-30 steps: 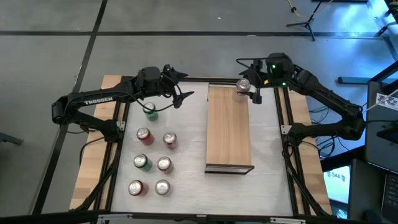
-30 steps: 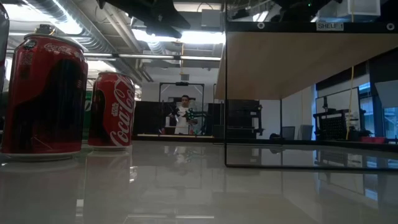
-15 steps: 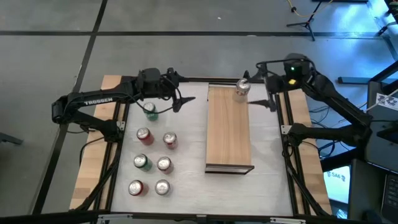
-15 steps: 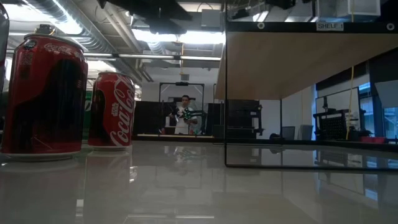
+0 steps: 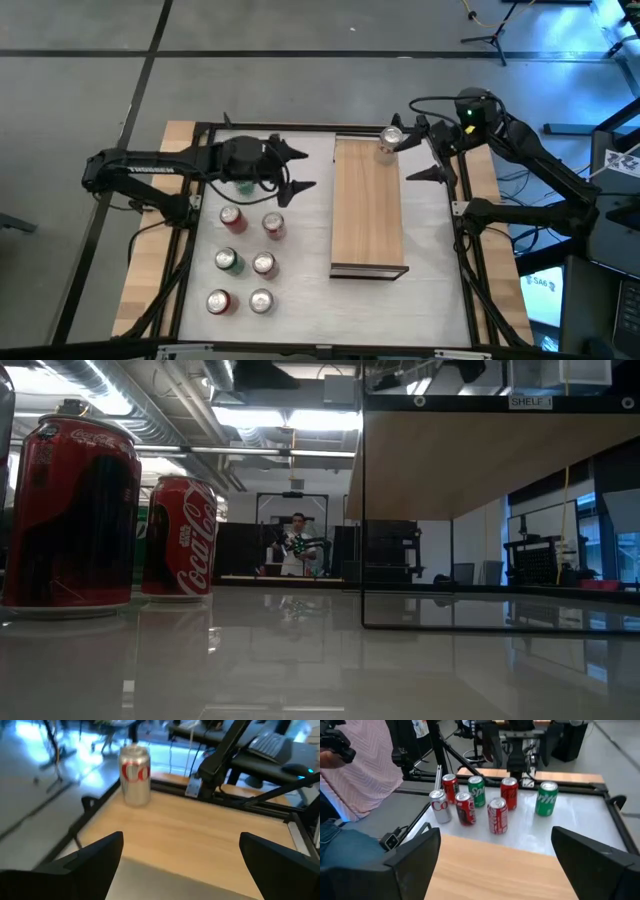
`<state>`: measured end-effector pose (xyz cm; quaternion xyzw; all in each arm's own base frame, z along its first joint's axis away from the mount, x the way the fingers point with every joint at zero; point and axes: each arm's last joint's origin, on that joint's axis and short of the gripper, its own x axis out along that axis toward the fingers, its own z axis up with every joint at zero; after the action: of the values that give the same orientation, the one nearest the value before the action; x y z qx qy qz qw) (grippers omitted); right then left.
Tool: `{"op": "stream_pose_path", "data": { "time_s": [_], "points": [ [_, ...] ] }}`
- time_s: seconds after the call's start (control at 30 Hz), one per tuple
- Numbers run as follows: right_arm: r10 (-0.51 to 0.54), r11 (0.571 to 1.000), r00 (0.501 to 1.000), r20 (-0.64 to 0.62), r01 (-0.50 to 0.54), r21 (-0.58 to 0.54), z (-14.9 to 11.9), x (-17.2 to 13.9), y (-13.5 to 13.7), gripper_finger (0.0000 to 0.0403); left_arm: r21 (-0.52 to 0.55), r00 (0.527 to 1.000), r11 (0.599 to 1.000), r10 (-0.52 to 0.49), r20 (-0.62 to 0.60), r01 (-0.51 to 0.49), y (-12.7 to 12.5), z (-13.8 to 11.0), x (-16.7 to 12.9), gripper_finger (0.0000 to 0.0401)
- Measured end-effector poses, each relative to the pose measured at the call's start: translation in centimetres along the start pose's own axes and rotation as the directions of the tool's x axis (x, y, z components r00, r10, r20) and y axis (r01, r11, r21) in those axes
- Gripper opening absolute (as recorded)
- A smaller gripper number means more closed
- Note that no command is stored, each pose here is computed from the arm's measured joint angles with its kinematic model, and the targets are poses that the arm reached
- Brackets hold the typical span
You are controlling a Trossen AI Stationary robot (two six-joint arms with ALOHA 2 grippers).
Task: Place canned beverage on shelf
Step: Put the right red white soda can on the shelf
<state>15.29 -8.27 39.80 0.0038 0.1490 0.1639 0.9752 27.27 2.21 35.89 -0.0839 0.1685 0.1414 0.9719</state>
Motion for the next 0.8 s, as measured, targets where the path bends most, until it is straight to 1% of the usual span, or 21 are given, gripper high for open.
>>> {"op": "stream_pose_path", "data": {
  "time_s": [0.13, 0.23, 0.3, 0.37, 0.47, 0.57, 0.6, 0.63, 0.8],
  "points": [
    [0.009, 0.999, 1.000, -0.024, -0.008, 0.033, -0.3, 0.0, 0.1, 0.0374, -0.136, 0.994, 0.988, 0.059, -0.087, -0.071, -1.5, 0.0, -1.2, 0.0389],
    [0.014, 0.999, 0.999, -0.038, -0.013, 0.052, -0.5, 0.0, 0.2, 0.0374, -0.255, 0.980, 0.958, 0.090, -0.177, -0.134, -2.4, -0.6, -1.9, 0.0389],
    [0.016, 0.998, 0.999, -0.042, -0.014, 0.057, -0.6, 0.0, 0.2, 0.0374, -0.348, 0.973, 0.924, 0.087, -0.216, -0.160, -2.9, -0.9, -2.4, 0.0389],
    [0.019, 0.998, 0.999, -0.048, -0.015, 0.066, -0.7, 0.0, 0.3, 0.0374, -0.430, 0.959, 0.880, 0.084, -0.272, -0.199, -3.1, -1.5, -2.7, 0.0389],
    [0.022, 0.997, 0.998, -0.055, -0.018, 0.076, -0.8, 0.0, 0.3, 0.0374, -0.510, 0.926, 0.820, 0.060, -0.373, -0.259, -3.4, -2.5, -3.1, 0.0389],
    [0.024, 0.996, 0.998, -0.061, -0.019, 0.084, -0.8, 0.0, 0.3, 0.0374, -0.560, 0.885, 0.763, 0.036, -0.464, -0.324, -3.2, -3.3, -3.5, 0.0389],
    [0.026, 0.996, 0.998, -0.064, -0.020, 0.088, -0.9, 0.0, 0.4, 0.0374, -0.566, 0.875, 0.751, 0.032, -0.484, -0.340, -3.2, -3.4, -3.6, 0.0389],
    [0.026, 0.996, 0.997, -0.066, -0.020, 0.091, -0.9, 0.0, 0.4, 0.0374, -0.566, 0.866, 0.745, 0.031, -0.499, -0.353, -3.2, -3.6, -3.6, 0.0389],
    [0.026, 0.996, 0.997, -0.066, -0.020, 0.088, -0.9, 0.0, 0.4, 0.0374, -0.543, 0.849, 0.750, 0.046, -0.526, -0.377, -3.1, -3.9, -3.5, 0.0389]
  ]
}}
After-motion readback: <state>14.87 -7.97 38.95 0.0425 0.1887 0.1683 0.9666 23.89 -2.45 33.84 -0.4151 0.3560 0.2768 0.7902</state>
